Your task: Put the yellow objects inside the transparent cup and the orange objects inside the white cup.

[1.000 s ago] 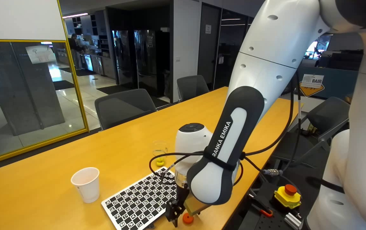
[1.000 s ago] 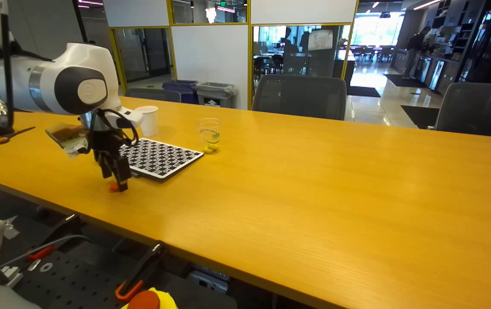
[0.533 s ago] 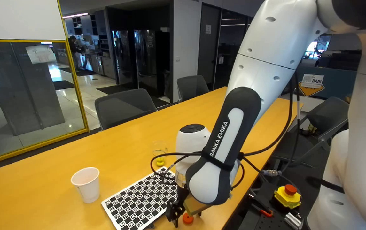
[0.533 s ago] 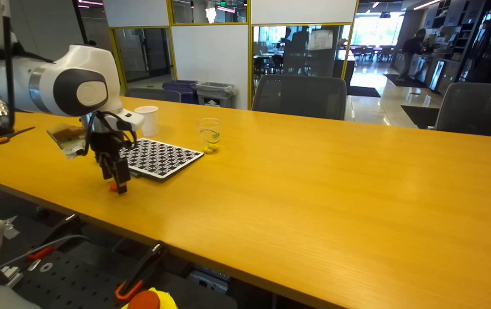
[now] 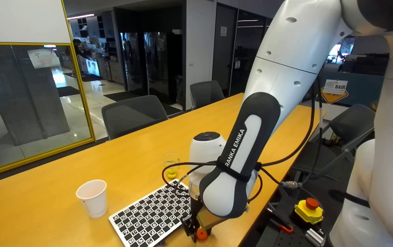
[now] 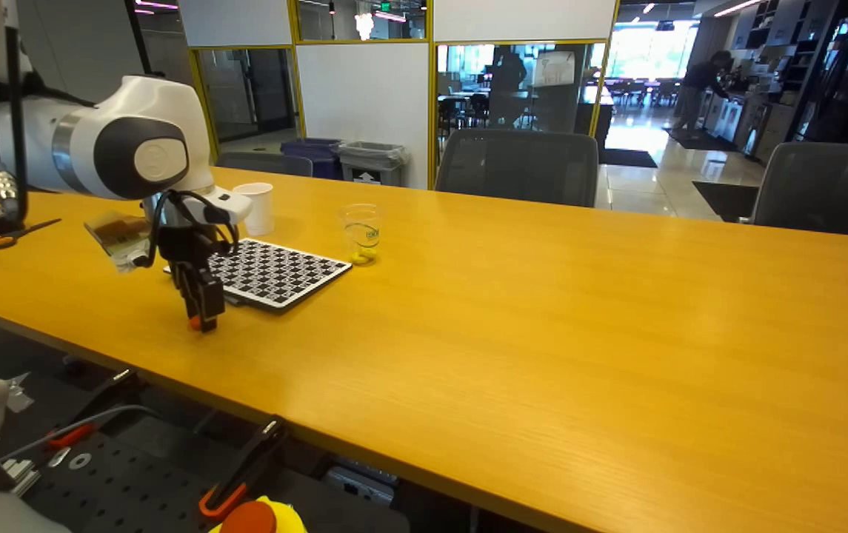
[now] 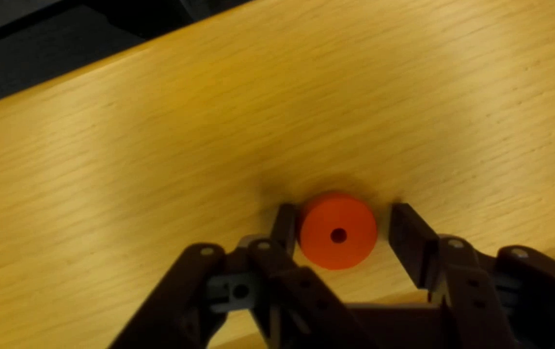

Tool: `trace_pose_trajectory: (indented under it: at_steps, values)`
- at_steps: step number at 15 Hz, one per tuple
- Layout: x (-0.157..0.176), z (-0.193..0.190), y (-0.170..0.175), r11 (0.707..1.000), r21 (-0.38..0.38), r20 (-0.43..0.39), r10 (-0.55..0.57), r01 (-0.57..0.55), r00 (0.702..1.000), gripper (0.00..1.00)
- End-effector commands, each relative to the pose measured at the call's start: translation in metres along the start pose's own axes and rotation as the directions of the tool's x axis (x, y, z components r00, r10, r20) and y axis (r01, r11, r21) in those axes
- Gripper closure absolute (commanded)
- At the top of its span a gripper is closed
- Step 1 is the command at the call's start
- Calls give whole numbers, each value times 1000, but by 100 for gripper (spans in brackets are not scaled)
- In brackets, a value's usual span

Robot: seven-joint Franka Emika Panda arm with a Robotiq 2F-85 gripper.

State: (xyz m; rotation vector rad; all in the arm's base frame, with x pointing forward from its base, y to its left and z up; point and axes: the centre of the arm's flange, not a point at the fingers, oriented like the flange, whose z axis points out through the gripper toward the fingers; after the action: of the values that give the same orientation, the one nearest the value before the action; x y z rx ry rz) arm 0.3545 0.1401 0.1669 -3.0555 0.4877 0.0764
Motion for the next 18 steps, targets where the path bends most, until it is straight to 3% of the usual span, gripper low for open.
trace_pose_trajectory:
  at_steps: [1, 3, 10, 18]
  values:
    - [-10, -3, 5, 1000, 19, -22, 2, -2, 1000, 78]
    - [-6, -11, 1, 1000, 16, -32, -13, 14, 999, 83]
    - [8, -73, -20, 985, -58, -81, -169, 165, 982, 83]
    - [85, -163, -99, 939, -81, -121, -343, 335, 931, 83]
